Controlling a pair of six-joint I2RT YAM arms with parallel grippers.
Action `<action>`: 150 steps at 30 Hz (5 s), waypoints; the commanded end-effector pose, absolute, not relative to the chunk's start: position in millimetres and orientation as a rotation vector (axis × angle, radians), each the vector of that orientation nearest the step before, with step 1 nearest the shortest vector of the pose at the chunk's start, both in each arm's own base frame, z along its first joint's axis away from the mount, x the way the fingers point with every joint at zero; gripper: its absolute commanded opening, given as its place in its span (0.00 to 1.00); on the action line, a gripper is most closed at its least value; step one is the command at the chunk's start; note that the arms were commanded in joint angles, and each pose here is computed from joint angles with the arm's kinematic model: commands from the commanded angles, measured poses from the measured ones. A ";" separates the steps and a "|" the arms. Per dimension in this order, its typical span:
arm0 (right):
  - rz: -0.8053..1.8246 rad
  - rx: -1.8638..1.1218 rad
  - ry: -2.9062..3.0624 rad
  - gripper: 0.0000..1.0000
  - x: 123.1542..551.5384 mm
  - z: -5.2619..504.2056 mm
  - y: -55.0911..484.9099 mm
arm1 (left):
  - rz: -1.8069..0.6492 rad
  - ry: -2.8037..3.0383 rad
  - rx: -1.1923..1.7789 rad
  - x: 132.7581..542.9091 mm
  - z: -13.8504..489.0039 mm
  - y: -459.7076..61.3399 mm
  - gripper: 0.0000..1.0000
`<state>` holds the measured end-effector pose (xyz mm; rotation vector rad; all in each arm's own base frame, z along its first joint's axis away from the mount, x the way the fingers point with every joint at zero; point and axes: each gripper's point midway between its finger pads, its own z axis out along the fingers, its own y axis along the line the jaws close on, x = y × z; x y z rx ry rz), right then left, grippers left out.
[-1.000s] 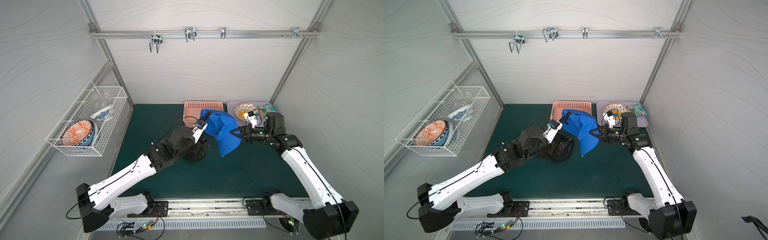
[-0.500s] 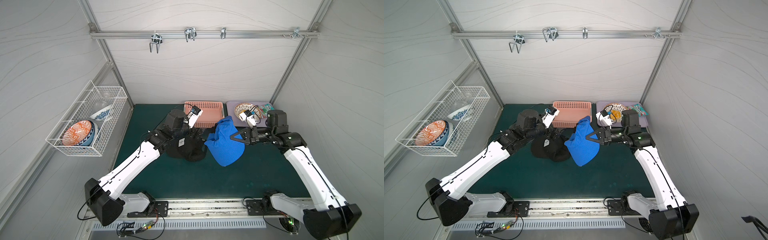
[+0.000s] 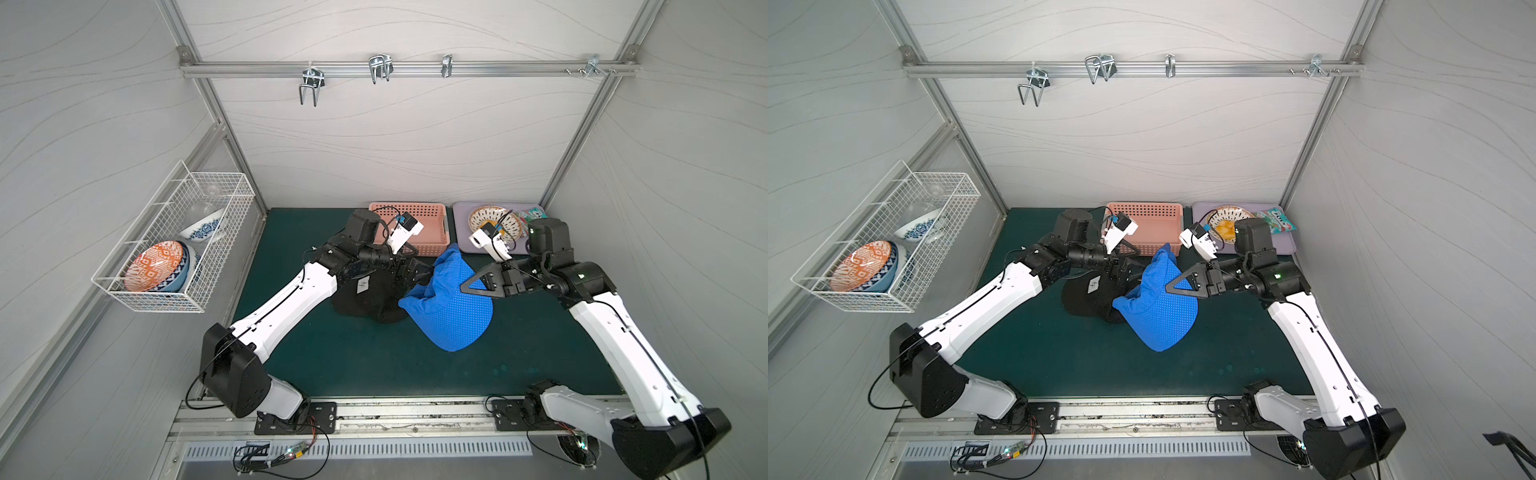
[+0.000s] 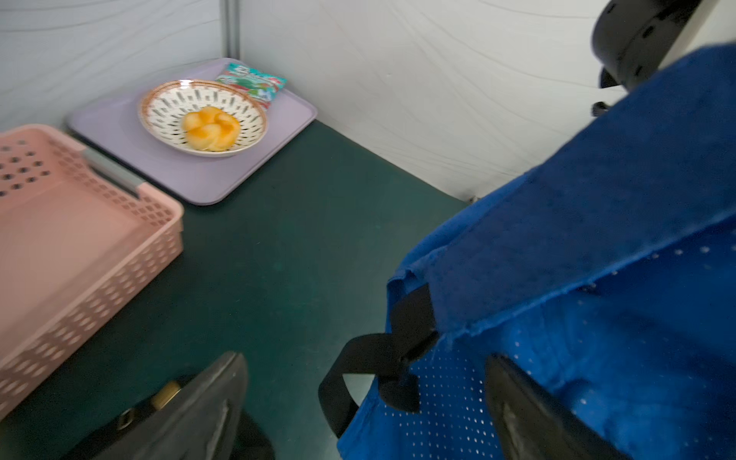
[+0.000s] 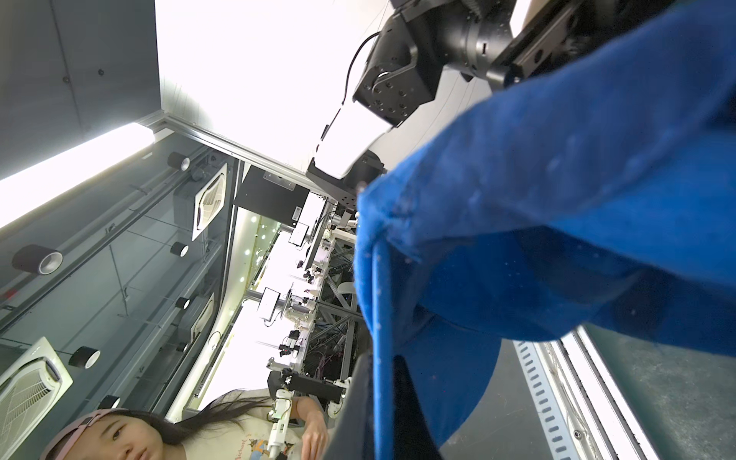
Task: Turn the baseball cap inside out
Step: Turn over the baseball cap.
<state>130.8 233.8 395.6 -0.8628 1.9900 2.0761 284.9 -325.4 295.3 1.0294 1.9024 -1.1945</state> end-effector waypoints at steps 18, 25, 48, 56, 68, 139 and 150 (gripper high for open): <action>1.817 -0.352 1.829 0.00 211.2 485.7 246.2 | -1.225 1.867 0.648 277.4 263.3 -300.6 1.00; 1.721 0.001 1.901 0.00 246.0 475.6 233.4 | -0.775 1.928 0.173 314.0 271.5 -194.5 1.00; 1.329 0.732 2.168 0.00 285.7 374.8 247.3 | -0.369 1.425 1.092 250.1 373.8 -321.7 1.00; 1.324 0.795 2.142 0.00 287.2 371.0 249.1 | -0.138 1.523 1.025 290.5 354.6 -317.8 0.69; 1.244 0.703 2.072 0.75 287.6 366.7 233.8 | -0.024 1.574 0.788 308.2 362.1 -286.2 0.00; 1.758 -0.890 1.826 0.72 143.8 370.0 244.4 | -0.917 1.617 0.916 232.5 447.3 -224.2 0.00; 1.556 -0.725 1.872 0.00 181.2 358.7 244.6 | -0.879 1.680 0.866 241.2 429.7 -215.6 0.00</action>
